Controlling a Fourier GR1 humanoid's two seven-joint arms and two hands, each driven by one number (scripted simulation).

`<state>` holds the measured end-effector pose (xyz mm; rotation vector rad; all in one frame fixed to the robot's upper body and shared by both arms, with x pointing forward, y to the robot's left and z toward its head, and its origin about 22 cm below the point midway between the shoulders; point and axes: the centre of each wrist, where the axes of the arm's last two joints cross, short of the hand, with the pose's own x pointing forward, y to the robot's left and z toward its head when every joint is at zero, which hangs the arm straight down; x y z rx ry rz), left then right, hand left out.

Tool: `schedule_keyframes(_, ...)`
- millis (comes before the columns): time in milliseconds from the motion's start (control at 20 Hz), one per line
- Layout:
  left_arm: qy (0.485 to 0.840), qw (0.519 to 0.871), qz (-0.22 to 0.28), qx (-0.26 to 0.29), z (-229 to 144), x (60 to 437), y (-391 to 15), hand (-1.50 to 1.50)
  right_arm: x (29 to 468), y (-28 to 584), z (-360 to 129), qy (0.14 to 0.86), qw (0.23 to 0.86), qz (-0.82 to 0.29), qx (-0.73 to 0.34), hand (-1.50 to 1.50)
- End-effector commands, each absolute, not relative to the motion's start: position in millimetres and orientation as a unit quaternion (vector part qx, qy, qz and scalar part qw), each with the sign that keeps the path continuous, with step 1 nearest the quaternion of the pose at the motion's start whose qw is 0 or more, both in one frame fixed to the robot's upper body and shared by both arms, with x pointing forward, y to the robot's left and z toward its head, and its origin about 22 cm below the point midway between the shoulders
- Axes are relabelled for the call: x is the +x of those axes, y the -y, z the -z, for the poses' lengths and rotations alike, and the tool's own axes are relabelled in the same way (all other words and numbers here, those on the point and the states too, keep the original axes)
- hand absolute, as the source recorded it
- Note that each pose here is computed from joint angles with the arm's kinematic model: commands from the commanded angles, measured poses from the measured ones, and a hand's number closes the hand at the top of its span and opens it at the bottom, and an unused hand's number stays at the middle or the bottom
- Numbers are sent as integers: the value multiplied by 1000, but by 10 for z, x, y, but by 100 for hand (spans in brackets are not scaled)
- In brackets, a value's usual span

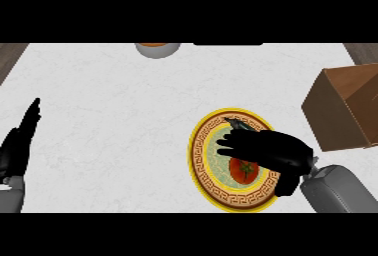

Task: Pick the tomato from the plate and place it in the cardboard box

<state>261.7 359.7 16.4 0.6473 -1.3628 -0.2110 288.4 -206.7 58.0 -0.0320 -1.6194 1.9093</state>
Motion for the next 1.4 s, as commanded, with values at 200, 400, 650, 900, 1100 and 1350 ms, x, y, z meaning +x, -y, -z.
schedule_keyframes(200,618,720,97,299,-163,2595,-3622,0,2733,2001,-626,591,309,-745,-28,-150)
schedule_keyframes(400,619,721,91,297,-171,2556,-3562,0,2637,1916,-532,562,326,-758,-58,-150)
schedule_keyframes(650,619,723,94,293,-170,2641,-3582,0,2649,1778,-231,560,334,-754,-72,-150)
schedule_keyframes(900,624,722,97,281,-130,2553,-3614,0,2769,1630,-113,625,288,-715,-120,150)
schedule_keyframes(1100,617,720,97,302,-274,2640,-3729,0,2836,1742,-116,648,275,-695,-146,150)
schedule_keyframes(1350,611,730,88,294,-215,2573,-3633,0,2749,2135,-309,650,340,-637,-234,150)
